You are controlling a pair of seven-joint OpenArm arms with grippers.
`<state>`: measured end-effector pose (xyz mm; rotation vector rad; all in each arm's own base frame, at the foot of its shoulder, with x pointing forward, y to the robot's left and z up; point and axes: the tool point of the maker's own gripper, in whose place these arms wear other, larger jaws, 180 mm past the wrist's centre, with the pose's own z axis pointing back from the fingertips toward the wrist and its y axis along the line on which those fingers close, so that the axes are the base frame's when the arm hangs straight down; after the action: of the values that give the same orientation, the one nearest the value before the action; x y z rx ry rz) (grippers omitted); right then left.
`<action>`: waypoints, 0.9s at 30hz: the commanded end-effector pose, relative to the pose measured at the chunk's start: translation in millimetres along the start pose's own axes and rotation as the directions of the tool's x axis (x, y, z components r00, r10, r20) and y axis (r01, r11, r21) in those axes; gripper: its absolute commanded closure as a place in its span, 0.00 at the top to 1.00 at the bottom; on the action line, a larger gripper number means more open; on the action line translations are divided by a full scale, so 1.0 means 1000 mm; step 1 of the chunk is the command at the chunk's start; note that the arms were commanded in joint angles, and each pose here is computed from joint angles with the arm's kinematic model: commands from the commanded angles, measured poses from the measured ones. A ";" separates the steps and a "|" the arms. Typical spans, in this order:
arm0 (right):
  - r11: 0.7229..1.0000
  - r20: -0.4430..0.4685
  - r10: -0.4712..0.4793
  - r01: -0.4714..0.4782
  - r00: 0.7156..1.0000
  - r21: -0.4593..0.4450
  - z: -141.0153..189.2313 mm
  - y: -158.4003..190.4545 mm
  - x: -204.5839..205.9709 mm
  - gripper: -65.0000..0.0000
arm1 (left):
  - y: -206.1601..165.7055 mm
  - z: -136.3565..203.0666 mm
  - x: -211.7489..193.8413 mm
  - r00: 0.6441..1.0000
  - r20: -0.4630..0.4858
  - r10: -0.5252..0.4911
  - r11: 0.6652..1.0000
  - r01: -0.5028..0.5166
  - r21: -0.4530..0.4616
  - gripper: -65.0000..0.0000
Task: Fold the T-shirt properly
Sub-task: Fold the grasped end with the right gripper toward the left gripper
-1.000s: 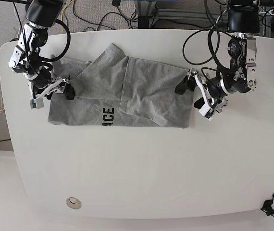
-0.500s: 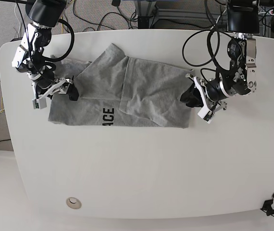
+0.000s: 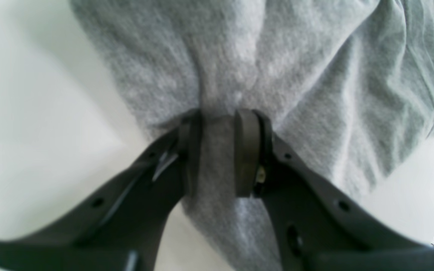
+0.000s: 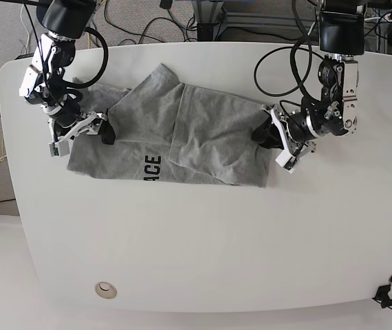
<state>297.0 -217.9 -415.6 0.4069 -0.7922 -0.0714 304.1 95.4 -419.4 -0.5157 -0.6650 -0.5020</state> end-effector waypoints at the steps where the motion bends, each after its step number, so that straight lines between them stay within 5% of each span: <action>1: 0.999 -0.070 0.034 -0.032 0.997 0.021 -0.006 0.011 -0.011 0.73 | 0.007 0.004 -0.003 0.999 -0.033 -0.019 1.000 0.020 0.023 0.20; 11: 0.997 -0.097 0.052 -0.047 0.994 0.055 -0.012 0.024 -0.022 0.00 | 0.007 0.005 -0.005 0.999 -0.037 -0.018 1.000 0.019 0.025 0.20; 22: 0.962 0.030 0.271 -0.272 0.962 0.021 0.032 0.083 0.054 0.00 | 0.007 0.005 -0.005 0.999 -0.037 -0.018 1.000 0.019 0.025 0.20; 27: 0.916 0.040 0.369 -0.370 0.929 0.156 0.018 0.145 0.049 0.00 | 0.007 0.005 -0.006 0.999 -0.038 -0.018 1.000 0.019 0.025 0.20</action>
<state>300.3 -117.4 -329.7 0.3670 -0.8253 0.3046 302.4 97.2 -419.9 -0.5159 -0.6642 -0.5025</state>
